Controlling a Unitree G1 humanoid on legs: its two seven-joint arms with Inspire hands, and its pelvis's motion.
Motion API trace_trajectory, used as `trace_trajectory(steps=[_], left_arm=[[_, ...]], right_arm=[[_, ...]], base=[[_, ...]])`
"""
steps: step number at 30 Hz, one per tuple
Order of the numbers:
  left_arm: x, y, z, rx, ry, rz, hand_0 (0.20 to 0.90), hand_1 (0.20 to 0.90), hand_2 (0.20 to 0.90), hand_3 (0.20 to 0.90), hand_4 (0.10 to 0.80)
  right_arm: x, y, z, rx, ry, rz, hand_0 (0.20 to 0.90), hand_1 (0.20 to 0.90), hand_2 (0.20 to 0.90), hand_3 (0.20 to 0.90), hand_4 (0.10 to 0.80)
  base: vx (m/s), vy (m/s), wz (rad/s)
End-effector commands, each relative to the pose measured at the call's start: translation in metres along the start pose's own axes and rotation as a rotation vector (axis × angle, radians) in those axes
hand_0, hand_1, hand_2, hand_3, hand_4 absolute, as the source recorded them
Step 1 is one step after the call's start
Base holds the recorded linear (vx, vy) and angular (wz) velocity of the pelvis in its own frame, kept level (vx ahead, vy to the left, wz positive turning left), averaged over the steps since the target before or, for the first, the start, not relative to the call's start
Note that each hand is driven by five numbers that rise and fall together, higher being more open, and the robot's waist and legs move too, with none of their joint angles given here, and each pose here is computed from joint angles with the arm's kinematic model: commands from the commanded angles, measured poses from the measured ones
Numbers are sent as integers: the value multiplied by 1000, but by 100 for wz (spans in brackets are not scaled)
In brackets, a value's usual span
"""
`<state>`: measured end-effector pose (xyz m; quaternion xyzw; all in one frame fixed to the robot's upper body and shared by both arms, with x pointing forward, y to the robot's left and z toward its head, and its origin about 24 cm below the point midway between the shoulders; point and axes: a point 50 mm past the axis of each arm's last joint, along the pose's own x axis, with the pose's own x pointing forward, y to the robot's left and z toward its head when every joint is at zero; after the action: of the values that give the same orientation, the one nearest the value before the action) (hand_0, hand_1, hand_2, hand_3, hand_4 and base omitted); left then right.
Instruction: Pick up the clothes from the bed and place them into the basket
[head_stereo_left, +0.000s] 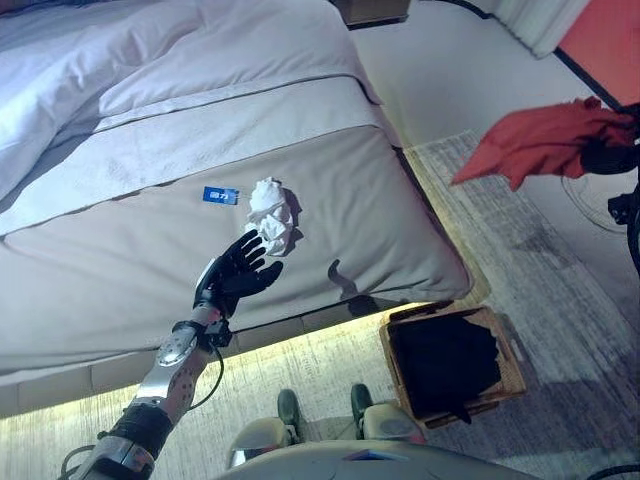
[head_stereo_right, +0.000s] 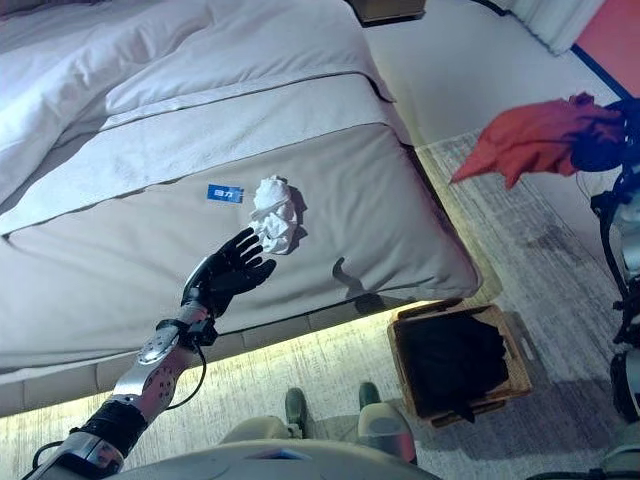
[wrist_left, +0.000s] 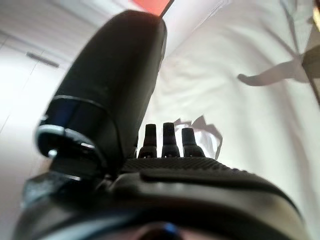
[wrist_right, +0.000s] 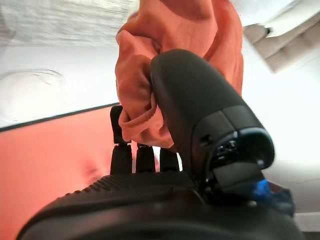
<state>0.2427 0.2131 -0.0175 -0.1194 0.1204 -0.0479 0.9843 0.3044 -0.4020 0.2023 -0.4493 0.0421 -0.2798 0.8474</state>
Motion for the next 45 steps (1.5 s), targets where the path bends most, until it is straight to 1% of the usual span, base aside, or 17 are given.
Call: trace_trajectory(steps=[1, 6, 7, 8, 11, 14, 23, 36, 37, 38, 39, 45], left_arm=[[2, -12, 3, 22, -57, -78, 900, 900, 900, 900, 800], [9, -21, 5, 37, -62, -136, 900, 900, 900, 900, 800], [9, -21, 5, 37, -63, -137, 900, 900, 900, 900, 800], [10, -23, 5, 41, -63, -145, 900, 900, 900, 900, 800], [16, -28, 9, 45, -70, -158, 900, 900, 900, 900, 800], [20, -33, 11, 50, -76, -167, 900, 900, 900, 900, 800], [25, -41, 14, 62, -78, -186, 900, 900, 900, 900, 800], [25, -40, 15, 91, -84, -210, 900, 900, 900, 900, 800], [25, -40, 15, 91, -86, -211, 900, 900, 900, 900, 800], [25, -40, 16, 91, -87, -212, 900, 900, 900, 900, 800], [25, -41, 16, 90, -87, -213, 900, 900, 900, 900, 800], [25, -41, 16, 93, -86, -230, 900, 900, 900, 900, 800]], right_arm=[[-2, -40, 18, -46, -119, -101, 300, 300, 300, 200, 100], [-15, -3, -9, -83, -47, 49, 300, 300, 300, 200, 100], [-16, -2, -10, -83, -46, 52, 300, 300, 300, 200, 100], [-19, 7, -15, -82, -28, 81, 300, 300, 300, 200, 100], [-33, 35, -35, -38, 37, 153, 300, 300, 300, 200, 100], [-43, 55, -50, -13, 94, 207, 300, 300, 300, 200, 100], [-64, 90, -87, 14, 260, 317, 300, 300, 300, 200, 100], [-73, 119, -93, 22, 330, 361, 300, 300, 300, 200, 100], [-73, 119, -93, 22, 329, 367, 399, 399, 399, 315, 215], [-74, 122, -93, 25, 331, 371, 399, 399, 399, 315, 215], [-75, 123, -93, 28, 332, 372, 900, 900, 900, 900, 800], [-77, 126, -93, 12, 330, 363, 900, 900, 900, 900, 800]], base=[[-81, 2, -26], [-38, -9, -22], [-11, -12, -18], [-11, -13, -20], [-31, -27, -22], [-38, -32, -20], [-21, -37, -10], [-20, -30, -5], [0, 0, 0], [0, 0, 0], [0, 0, 0], [0, 0, 0]])
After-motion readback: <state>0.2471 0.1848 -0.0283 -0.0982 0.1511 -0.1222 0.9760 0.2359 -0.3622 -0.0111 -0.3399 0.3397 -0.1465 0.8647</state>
